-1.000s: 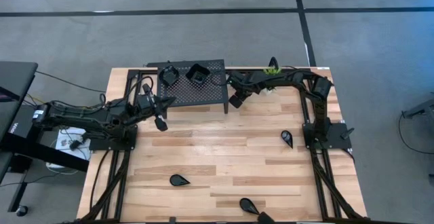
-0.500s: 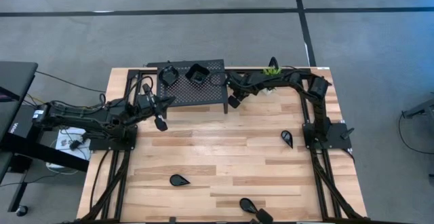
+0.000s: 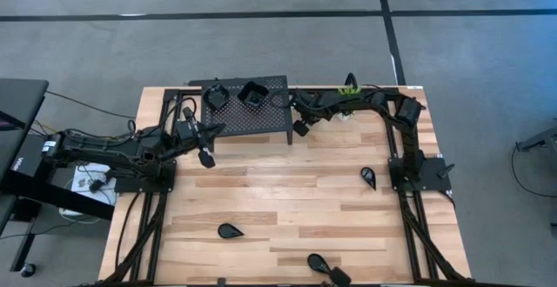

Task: Pick & Place Mini shaped plates
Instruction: Put the black drop shaped plate on the shelf

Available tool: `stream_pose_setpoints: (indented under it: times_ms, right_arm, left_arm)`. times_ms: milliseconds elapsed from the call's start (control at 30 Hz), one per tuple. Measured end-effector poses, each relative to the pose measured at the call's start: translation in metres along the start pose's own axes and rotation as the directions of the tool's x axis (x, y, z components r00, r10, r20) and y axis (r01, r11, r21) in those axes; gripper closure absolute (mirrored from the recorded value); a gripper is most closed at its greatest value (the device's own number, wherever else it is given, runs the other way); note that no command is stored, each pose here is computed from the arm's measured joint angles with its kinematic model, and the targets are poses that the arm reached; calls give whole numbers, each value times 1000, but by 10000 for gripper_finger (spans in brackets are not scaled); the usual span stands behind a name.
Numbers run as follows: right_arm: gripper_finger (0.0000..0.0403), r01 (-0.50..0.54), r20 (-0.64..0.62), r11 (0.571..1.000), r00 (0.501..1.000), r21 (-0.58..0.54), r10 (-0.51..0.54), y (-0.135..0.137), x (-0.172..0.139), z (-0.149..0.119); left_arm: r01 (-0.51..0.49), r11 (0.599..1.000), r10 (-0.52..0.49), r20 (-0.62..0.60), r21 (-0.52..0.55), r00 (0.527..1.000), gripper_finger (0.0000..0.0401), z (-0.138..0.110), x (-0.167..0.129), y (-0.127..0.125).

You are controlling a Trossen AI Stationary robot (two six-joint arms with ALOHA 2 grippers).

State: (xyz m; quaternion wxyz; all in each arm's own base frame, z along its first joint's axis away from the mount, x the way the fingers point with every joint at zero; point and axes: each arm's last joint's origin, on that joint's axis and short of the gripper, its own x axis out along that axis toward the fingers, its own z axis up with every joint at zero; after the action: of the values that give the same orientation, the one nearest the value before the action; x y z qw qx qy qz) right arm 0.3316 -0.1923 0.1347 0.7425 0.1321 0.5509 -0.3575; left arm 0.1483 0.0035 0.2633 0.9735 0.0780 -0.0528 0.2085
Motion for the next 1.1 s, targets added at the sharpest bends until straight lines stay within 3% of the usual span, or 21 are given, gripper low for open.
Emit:
stream_pose_setpoints:
  times_ms: [200, 500, 800, 967, 1100]
  right_arm:
    - [398, 1, 6, 1000, 1000, -29, 0, 6, -21, -3]
    - [401, 31, 171, 999, 985, -33, -25, 1, -105, -5]
    - [401, -61, 387, 997, 919, -55, 77, 3, -187, -18]
    - [402, -98, 493, 989, 859, -109, 139, 14, -209, -20]
    - [402, -106, 501, 984, 850, -142, 164, 27, -205, -18]
  left_arm:
    - [0, 1000, 0, 0, 0, 1000, 389, 0, 0, 0]
    - [0, 1000, 0, 0, 0, 1000, 391, 0, 0, 0]
    - [0, 1000, 0, 0, 0, 1000, 389, 0, 0, 0]
    - [0, 1000, 0, 0, 0, 1000, 389, 0, 0, 0]
    - [0, 1000, 0, 0, 0, 1000, 389, 0, 0, 0]
